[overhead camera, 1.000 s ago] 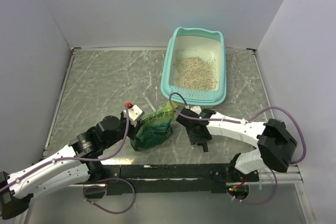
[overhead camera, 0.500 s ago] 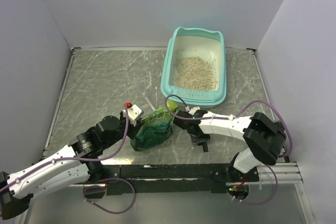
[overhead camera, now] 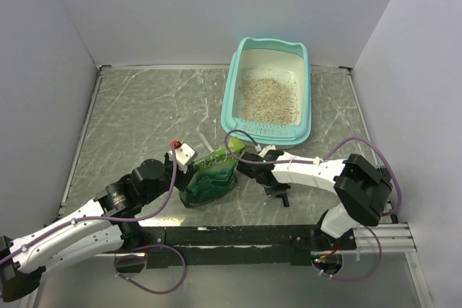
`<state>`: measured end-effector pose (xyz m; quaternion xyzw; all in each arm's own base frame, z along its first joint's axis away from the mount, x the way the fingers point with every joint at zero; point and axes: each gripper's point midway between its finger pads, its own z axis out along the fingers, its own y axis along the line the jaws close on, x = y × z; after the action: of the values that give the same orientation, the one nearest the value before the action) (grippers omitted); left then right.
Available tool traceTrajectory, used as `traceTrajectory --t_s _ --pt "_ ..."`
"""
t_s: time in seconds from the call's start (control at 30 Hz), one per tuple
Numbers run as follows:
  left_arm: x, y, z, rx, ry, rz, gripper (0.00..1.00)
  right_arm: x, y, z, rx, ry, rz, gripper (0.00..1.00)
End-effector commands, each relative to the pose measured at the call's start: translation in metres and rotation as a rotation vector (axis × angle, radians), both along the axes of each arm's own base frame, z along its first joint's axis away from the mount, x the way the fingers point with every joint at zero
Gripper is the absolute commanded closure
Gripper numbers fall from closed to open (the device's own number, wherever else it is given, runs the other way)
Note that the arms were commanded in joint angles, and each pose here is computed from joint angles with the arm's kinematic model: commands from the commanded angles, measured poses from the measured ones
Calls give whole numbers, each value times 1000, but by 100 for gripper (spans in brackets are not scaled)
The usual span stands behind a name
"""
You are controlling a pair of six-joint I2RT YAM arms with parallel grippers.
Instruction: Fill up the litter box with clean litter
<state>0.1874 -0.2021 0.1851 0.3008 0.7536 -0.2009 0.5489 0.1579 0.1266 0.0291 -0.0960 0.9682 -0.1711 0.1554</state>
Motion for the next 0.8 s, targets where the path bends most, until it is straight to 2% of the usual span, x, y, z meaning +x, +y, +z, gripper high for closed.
traceTrajectory --t_s 0.0,0.2,0.4,0.5,0.67,0.7,0.77 --pt "12 1 27 -65 -64 53 66 9 0 16 4 -91 -24 100" --pt "4 -3 46 -81 -85 -5 51 9 0 64 75 -176 4 100" --pt "-5 1 98 -145 -116 -30 44 0 15 124 303 -242 128 100" --pt "-12 1 119 -175 -104 -55 43 -8 32 155 464 -259 237 100" --pt "-43 -19 154 -286 -48 -227 40 -30 67 217 777 -304 496 100" --pt "-49 -23 158 -311 -34 -258 39 -44 78 227 861 -270 567 100" --pt "-67 -34 170 -380 17 -357 39 -60 92 260 1008 -300 686 100"
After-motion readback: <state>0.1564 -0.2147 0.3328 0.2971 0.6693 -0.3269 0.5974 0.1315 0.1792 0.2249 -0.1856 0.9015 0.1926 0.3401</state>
